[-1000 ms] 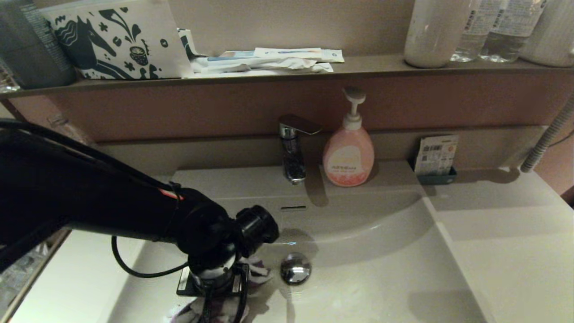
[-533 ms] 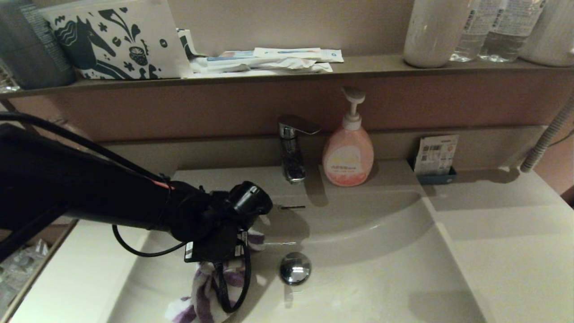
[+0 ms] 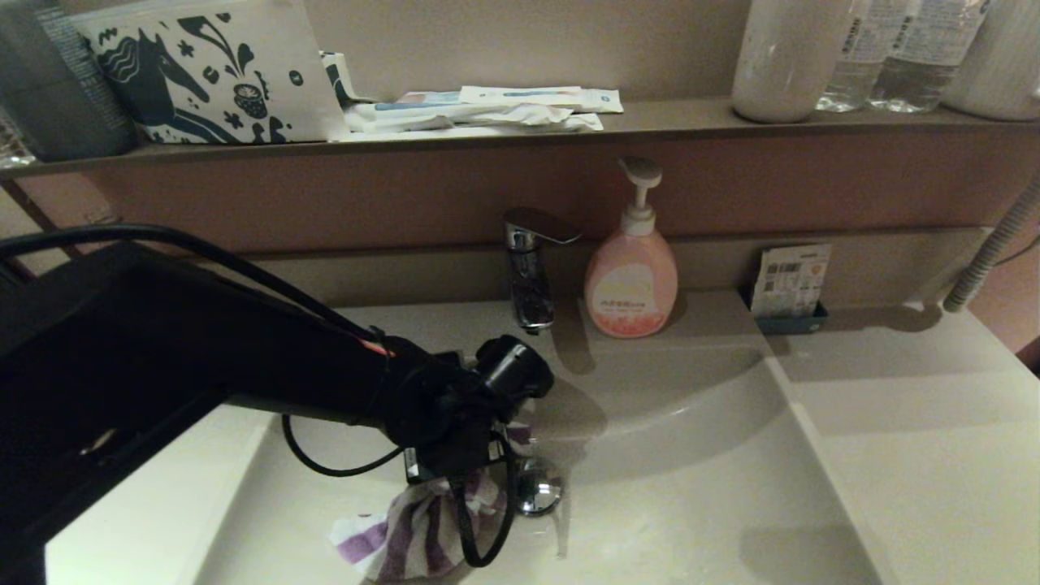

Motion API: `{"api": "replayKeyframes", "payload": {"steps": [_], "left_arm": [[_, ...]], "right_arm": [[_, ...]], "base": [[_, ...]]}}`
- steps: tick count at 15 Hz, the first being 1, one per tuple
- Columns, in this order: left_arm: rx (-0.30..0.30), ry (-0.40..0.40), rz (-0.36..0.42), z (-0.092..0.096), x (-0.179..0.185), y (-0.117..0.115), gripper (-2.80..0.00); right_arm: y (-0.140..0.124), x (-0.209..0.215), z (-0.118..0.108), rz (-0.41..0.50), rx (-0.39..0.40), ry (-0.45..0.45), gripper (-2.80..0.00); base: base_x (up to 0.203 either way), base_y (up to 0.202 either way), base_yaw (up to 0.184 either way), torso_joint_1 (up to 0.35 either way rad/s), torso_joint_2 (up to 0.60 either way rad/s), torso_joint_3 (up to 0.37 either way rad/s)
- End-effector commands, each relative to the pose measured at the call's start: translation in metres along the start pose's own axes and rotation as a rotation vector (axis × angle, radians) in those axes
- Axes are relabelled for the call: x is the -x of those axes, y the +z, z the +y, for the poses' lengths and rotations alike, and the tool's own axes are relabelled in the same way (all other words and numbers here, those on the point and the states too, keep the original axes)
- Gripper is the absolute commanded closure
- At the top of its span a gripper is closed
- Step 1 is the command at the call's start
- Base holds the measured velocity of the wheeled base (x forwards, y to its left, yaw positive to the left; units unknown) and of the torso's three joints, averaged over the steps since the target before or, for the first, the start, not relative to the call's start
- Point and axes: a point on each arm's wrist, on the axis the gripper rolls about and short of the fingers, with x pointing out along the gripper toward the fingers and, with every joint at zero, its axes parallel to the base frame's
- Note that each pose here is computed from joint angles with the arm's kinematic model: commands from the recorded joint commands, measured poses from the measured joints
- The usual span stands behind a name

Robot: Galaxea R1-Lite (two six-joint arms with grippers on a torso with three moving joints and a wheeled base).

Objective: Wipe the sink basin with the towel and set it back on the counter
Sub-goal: Wipe the sink

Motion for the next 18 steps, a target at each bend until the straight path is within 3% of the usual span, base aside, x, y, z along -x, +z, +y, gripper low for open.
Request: {"api": "replayKeyframes", "payload": {"steps": [1,5,9,12,15,18], "left_arm": [[-0.009,-0.024,0.006,-0.026,-0.006,-0.013,0.00],[-0.001,-0.092,-0.004,-0.073,-0.009,-0.033,0.00],[-0.076,-0.123,0.004,-0.107,0.004,-0.051,0.00],[-0.138,-0.162,0.012,-0.128,0.038,-0.058,0.00],[-0.194,-0.135,0.117,-0.130,0.071,-0.080,0.00],[-0.207,0.006,0.215,-0.116,0.067,-0.099,0.00]], "right_arm": [[0.000,0.000,0.000,0.001,0.001,0.000,0.00],[0.000,0.000,0.000,0.001,0.001,0.000,0.00],[0.000,0.000,0.000,0.002,-0.001,0.000,0.00],[0.000,0.000,0.000,0.001,-0.001,0.000,0.00],[0.000,0.000,0.000,0.002,0.001,0.000,0.00],[0.000,0.000,0.000,0.001,-0.001,0.000,0.00]], "base": [[0.000,0.000,0.000,0.000,0.00,0.000],[0.000,0.000,0.000,0.000,0.00,0.000],[0.000,0.000,0.000,0.000,0.00,0.000],[0.000,0.000,0.000,0.000,0.00,0.000],[0.000,0.000,0.000,0.000,0.00,0.000],[0.000,0.000,0.000,0.000,0.00,0.000]]}}
